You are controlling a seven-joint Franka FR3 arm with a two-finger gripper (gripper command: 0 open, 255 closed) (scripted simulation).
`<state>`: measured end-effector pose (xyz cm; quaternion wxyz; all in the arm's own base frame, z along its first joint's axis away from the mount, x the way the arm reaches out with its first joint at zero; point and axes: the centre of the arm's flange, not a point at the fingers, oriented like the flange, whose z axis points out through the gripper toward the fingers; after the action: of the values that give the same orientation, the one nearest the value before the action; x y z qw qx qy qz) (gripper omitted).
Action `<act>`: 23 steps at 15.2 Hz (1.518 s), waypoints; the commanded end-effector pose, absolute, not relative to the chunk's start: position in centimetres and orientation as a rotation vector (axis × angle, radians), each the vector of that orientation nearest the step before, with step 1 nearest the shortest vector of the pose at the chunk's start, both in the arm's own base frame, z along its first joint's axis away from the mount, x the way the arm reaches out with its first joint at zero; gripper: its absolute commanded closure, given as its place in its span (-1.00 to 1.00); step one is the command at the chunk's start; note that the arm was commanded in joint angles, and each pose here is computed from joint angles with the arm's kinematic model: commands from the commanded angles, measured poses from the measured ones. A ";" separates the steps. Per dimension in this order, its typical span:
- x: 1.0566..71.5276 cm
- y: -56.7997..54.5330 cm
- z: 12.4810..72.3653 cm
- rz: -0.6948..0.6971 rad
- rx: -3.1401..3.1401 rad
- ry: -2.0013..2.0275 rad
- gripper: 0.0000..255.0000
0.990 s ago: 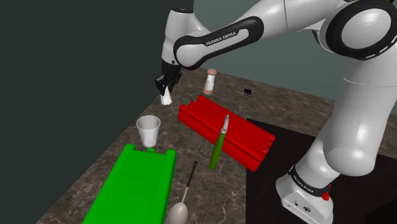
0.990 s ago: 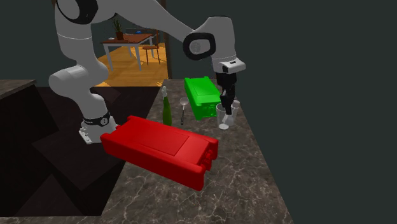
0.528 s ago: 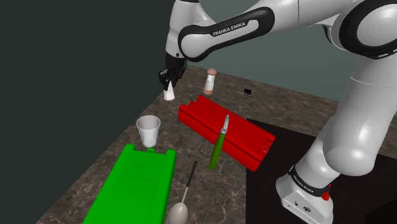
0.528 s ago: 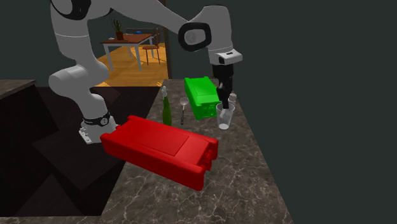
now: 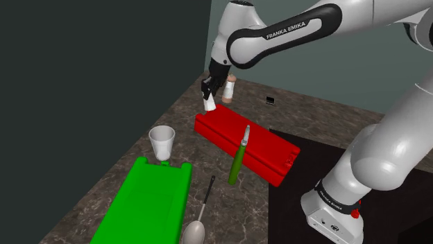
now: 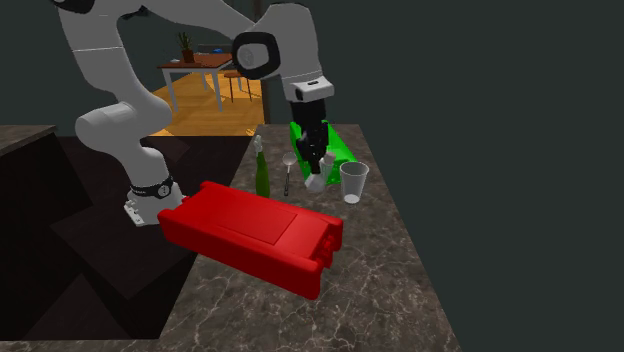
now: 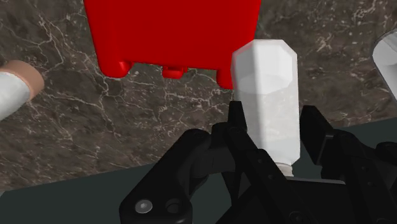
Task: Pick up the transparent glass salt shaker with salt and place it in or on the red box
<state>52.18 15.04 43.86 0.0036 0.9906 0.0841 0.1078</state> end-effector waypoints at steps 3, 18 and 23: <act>48.5 11.3 43.9 0.338 3.105 0.264 1.00; 38.2 0.4 42.5 0.338 3.105 0.264 1.00; 38.2 0.4 39.8 0.338 3.105 0.264 1.00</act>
<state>38.24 0.55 40.36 0.0036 0.9906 0.0842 0.1074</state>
